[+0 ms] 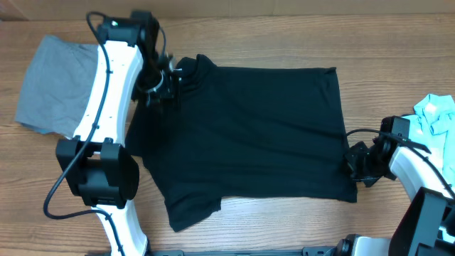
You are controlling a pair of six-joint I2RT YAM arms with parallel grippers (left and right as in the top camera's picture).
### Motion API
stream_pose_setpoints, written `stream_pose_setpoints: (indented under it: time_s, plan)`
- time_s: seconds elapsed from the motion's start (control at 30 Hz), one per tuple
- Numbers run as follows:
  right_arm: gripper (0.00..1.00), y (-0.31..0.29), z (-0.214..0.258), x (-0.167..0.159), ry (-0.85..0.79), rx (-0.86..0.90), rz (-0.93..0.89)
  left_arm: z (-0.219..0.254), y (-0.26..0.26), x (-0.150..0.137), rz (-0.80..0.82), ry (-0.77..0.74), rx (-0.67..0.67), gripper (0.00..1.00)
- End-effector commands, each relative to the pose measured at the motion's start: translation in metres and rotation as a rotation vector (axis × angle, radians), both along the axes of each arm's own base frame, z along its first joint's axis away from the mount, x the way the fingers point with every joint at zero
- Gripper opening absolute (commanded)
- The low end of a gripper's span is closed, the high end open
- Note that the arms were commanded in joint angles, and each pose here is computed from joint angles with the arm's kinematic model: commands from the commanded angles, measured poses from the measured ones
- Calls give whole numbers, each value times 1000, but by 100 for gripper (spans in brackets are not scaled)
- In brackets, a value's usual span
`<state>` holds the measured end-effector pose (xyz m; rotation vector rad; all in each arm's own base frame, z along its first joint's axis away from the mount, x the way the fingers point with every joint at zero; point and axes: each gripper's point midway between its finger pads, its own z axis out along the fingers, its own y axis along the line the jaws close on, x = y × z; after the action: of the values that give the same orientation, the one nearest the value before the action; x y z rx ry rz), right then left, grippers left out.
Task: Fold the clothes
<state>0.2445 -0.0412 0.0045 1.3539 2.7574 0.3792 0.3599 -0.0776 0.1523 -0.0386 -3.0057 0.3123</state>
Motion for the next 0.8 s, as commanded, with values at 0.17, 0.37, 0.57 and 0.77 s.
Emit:
stream_pose_setpoints:
  time_s: [0.17,0.37,0.57,0.77]
  plan:
    - [25,9,61,23,-175,44,85,-71,-1,-54,71,259,30,15]
    - [27,16,66,9,-142,71,87,-124,6,-92,161,369,84,5]
    - [27,18,65,5,-139,71,134,-181,35,-62,156,138,190,4]
    - [27,18,65,4,-139,69,152,-190,77,-31,208,-4,305,5]
